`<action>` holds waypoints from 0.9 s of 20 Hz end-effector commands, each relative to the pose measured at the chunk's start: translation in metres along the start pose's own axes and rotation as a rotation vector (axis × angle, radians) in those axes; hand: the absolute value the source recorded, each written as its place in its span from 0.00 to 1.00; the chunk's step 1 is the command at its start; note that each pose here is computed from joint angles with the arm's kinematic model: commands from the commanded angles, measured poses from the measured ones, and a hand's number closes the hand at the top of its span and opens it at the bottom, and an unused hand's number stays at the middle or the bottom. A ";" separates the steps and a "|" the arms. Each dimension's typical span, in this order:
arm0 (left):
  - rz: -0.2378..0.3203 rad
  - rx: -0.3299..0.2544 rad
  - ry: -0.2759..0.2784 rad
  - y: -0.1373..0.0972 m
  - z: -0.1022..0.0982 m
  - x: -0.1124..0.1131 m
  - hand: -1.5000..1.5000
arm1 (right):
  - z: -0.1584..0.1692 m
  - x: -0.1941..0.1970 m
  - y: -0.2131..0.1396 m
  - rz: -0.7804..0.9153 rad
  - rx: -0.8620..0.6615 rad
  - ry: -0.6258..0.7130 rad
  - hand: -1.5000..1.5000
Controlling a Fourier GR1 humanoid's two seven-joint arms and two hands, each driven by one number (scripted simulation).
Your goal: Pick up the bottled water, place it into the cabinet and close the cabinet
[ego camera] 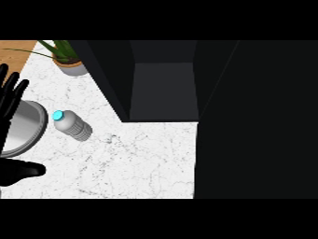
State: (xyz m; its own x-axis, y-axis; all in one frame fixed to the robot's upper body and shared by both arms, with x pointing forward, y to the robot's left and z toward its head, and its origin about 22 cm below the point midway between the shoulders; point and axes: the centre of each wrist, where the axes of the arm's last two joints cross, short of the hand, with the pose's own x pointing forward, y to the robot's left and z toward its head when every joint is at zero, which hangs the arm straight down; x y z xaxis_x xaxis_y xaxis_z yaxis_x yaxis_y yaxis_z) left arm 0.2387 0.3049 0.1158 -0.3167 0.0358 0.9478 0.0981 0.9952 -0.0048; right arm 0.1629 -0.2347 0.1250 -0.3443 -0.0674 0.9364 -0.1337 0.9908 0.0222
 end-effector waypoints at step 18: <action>-0.015 0.085 0.141 0.025 0.057 -0.027 0.00 | 0.071 0.051 0.017 -0.032 0.005 0.081 0.00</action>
State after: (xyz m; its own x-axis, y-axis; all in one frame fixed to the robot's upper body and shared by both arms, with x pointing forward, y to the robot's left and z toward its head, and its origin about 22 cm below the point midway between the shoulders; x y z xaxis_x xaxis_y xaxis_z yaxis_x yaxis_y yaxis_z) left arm 0.2053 0.3201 0.0939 -0.1949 0.0101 0.9808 0.0321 0.9995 -0.0039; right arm 0.0956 -0.2300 0.1255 -0.2268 -0.0934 0.9694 -0.1524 0.9865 0.0593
